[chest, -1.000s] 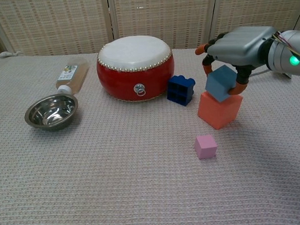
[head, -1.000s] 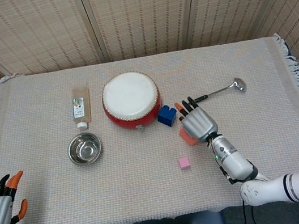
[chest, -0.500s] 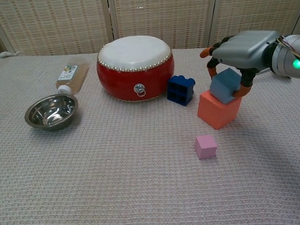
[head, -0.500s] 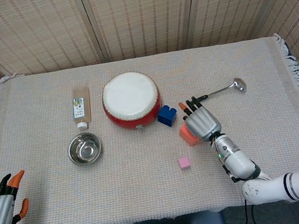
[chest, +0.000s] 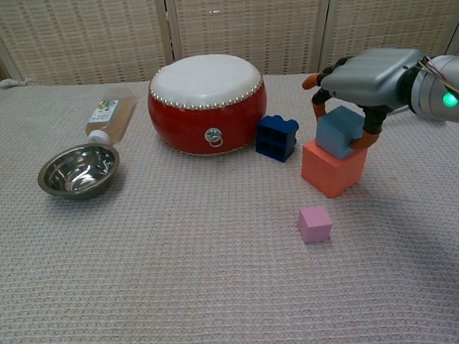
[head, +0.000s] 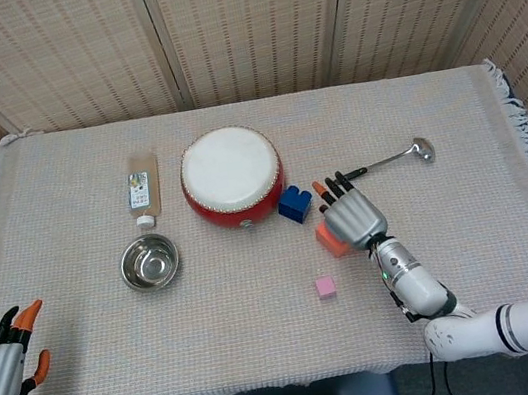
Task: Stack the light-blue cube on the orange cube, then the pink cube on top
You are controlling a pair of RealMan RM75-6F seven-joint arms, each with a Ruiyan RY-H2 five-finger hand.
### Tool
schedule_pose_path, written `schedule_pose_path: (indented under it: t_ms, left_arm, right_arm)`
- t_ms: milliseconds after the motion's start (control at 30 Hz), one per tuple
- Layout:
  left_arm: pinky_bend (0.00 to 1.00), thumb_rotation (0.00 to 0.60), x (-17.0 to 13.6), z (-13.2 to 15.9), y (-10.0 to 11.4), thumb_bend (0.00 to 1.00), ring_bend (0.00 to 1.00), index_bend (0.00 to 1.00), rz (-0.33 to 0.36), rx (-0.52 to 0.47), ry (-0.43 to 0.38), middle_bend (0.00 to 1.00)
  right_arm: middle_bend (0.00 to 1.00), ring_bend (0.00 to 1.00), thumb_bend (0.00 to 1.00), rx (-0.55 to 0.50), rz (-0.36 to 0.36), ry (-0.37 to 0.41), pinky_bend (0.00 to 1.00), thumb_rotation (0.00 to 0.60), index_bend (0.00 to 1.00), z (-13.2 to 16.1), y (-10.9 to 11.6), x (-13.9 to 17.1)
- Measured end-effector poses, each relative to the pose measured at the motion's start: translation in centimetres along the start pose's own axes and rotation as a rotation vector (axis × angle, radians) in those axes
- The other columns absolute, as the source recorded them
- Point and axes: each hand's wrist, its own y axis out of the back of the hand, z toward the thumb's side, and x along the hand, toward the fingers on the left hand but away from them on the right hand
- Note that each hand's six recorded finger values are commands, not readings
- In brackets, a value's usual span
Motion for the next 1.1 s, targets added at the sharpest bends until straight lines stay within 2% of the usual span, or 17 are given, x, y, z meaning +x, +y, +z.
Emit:
schedule_pose_path:
  t_ms: [167, 800, 933, 1100]
  left_arm:
    - [0.25, 0.6, 0.0, 0.1, 0.0, 0.48, 0.06, 0.01, 0.001, -0.001, -0.001, 0.12]
    - [0.25, 0.6, -0.1, 0.1, 0.0, 0.48, 0.06, 0.01, -0.001, -0.002, -0.005, 0.12]
    - [0.25, 0.6, -0.1, 0.2, 0.0, 0.48, 0.06, 0.01, 0.0, -0.002, -0.007, 0.12]
    - [0.25, 0.6, 0.0, 0.2, -0.1, 0.48, 0.06, 0.01, -0.004, 0.001, -0.008, 0.12]
  right_arm:
    - [0.0, 0.0, 0.14, -0.001, 0.004, 0.0, 0.0, 0.6, 0.26, 0.0, 0.0, 0.1]
    - [0.0, 0.0, 0.14, -0.03, -0.031, -0.021, 0.0, 0.6, 0.18, -1.5, 0.9, 2.0]
    - [0.0, 0.0, 0.14, -0.047, -0.047, 0.004, 0.0, 0.6, 0.14, -1.5, 1.1, 3.3]
    - [0.0, 0.0, 0.14, -0.053, -0.081, 0.076, 0.0, 0.6, 0.08, -0.9, 1.4, 5.9]
